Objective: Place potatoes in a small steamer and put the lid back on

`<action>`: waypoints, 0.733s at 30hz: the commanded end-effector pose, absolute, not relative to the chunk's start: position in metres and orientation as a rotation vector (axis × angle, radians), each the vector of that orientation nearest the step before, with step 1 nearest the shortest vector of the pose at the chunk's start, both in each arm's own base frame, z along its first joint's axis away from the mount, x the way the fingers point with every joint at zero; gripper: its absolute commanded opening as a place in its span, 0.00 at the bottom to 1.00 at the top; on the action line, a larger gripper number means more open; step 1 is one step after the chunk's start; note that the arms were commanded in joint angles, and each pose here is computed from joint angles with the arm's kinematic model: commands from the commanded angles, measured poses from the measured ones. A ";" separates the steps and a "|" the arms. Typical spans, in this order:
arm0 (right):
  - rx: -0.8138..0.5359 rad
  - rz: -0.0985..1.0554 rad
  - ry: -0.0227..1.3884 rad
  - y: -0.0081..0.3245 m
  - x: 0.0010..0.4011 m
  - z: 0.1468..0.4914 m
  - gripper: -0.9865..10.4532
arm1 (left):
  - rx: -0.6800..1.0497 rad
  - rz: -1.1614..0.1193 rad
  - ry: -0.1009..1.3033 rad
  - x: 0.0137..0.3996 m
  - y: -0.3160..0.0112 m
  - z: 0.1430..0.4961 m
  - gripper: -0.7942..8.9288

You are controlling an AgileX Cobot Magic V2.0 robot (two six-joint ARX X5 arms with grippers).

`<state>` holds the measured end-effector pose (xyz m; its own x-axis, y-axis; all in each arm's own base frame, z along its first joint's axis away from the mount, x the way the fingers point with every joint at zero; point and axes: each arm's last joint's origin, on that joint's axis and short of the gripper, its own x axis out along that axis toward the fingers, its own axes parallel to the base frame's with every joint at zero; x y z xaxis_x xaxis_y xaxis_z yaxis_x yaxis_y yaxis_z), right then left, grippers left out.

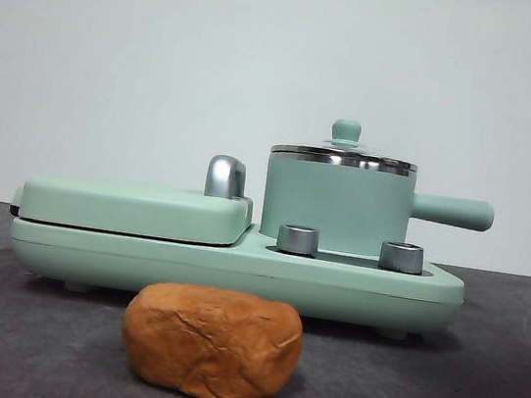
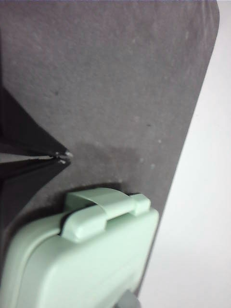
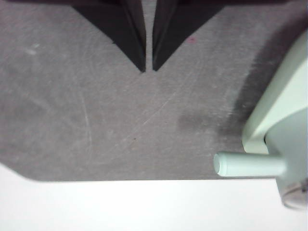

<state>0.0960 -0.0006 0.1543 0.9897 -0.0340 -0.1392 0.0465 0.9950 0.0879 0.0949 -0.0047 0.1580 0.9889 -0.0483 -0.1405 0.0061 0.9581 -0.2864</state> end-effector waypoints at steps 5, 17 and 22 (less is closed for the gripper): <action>0.289 -0.006 0.065 0.000 0.097 0.161 0.10 | -0.364 -0.050 0.011 0.097 -0.005 0.167 0.09; 0.363 0.122 -0.030 0.004 0.082 0.220 0.10 | -0.398 -0.111 0.000 0.086 -0.006 0.231 0.09; 0.336 0.168 0.007 0.005 0.077 0.251 0.10 | -0.305 -0.160 0.082 0.087 -0.008 0.264 0.09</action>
